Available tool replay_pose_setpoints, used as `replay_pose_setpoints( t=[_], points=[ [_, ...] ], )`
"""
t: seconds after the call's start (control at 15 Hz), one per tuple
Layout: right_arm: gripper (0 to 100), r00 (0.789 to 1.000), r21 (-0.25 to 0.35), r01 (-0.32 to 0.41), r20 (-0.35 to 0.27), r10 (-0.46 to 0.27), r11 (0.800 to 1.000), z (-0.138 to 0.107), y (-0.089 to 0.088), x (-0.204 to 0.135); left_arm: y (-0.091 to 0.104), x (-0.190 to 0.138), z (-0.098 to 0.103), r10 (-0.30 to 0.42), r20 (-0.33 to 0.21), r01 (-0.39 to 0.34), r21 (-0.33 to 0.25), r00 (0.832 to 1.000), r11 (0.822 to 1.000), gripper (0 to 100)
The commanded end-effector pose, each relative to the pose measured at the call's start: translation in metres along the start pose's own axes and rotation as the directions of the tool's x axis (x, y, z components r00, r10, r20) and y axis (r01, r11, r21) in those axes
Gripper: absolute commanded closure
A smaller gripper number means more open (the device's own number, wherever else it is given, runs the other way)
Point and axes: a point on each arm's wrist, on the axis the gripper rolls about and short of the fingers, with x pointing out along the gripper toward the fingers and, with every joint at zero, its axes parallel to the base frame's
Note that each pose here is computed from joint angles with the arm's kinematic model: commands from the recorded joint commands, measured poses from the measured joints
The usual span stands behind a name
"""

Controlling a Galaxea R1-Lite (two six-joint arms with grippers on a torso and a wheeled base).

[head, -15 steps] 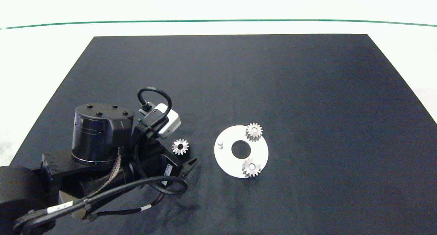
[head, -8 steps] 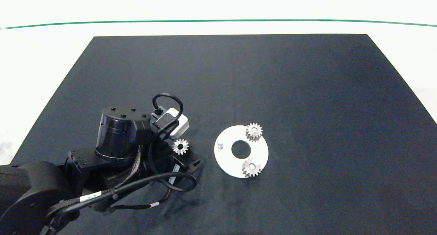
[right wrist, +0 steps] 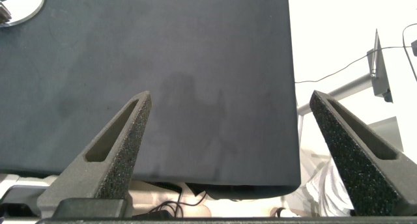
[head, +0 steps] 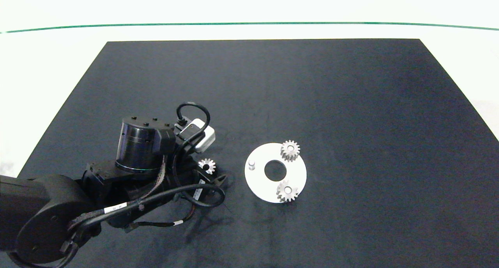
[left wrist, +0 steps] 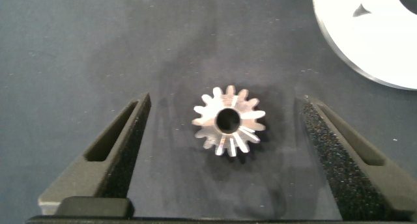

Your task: Install three planetary gears onto the carrier pins

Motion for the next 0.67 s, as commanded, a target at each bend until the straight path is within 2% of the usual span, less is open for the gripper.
replay_pose_setpoints(
  t=[0.07,0.67],
  points=[
    [0,1.0,0.001,0.008,0.006,-0.008,1.0,0.002,-0.0008,-0.0023,0.0038,0.0007,-0.0014,0.011,-0.004,-0.011,-0.004,1.0,1.0,12],
    [0,1.0,0.001,0.008,0.007,-0.008,1.0,-0.0012,-0.0019,-0.0082,0.0095,0.0032,-0.0103,0.021,-0.033,-0.021,-0.016,0.999,1.0,30]
  ],
)
